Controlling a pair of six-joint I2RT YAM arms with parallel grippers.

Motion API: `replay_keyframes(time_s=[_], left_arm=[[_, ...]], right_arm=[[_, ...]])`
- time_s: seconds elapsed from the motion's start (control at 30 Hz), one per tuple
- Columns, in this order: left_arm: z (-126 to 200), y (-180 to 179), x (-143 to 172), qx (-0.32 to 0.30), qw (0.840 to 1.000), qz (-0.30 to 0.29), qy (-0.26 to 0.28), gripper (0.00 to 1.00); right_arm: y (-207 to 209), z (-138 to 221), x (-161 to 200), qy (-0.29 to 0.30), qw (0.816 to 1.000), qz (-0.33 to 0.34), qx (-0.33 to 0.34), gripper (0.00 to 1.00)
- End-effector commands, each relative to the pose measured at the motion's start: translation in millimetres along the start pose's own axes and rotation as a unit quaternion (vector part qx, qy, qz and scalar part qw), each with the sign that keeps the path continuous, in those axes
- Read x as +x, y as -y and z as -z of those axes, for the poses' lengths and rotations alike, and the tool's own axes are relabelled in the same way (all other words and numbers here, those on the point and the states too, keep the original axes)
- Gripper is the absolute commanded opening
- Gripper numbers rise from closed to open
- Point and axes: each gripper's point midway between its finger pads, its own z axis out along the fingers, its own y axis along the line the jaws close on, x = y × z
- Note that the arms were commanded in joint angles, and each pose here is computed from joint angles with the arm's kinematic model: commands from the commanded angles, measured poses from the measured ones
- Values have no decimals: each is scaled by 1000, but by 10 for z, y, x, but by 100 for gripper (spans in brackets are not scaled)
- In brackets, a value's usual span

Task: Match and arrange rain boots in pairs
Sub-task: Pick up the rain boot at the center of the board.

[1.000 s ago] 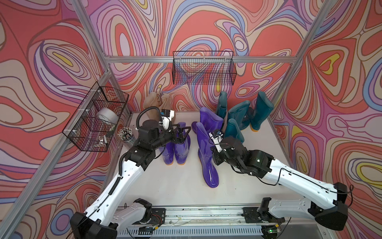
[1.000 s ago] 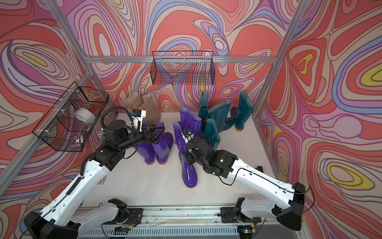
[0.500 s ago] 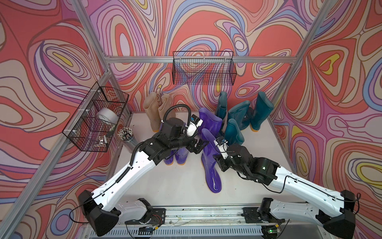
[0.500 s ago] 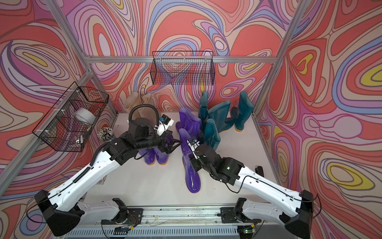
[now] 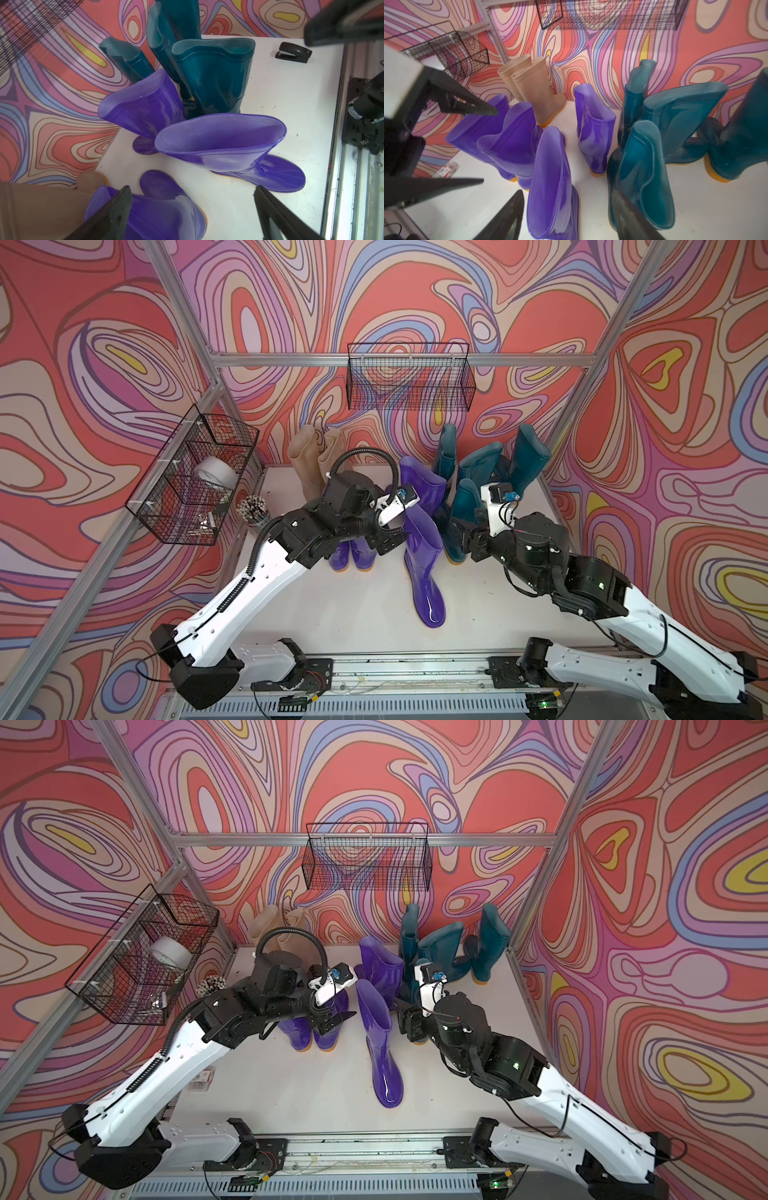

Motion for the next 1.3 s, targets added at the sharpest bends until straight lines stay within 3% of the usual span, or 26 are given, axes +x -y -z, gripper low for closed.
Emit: replay_keyframes(time_s=[0.0,0.07,0.17,0.27,0.37,0.47,0.6,0.7,0.8,1.0,1.27], left_arm=[[-229,135,187,45,992,-99,-59,98],[-355,215,254,63,984,-146,-84,98],[-510,201,306,32,970,-219,-102,100],[-541,279,274,37,959,-268,-84,100],[-663,227,159,-8,944,-324,-53,100],[-701,245,120,-2,944,-327,-47,100],[-789,178,110,-17,929,-365,-53,100],[-815,154,-2,-23,926,-375,-35,100],[-879,212,4,13,927,-373,-48,100],[-1012,232,97,55,930,-358,-62,100],[-959,329,219,111,939,-314,-86,97]], right_arm=[[232,105,46,1,999,-12,48,69],[305,153,63,5,998,-15,59,70],[382,208,102,3,997,-17,72,71],[414,238,136,1,997,-16,74,71],[436,257,140,4,997,-13,77,71],[427,261,137,5,997,-11,73,71],[425,269,134,9,997,-5,70,71],[420,276,140,8,998,-2,67,71],[429,289,149,8,998,-3,67,71],[441,408,121,22,998,-15,49,71],[397,393,170,15,999,-9,36,71]])
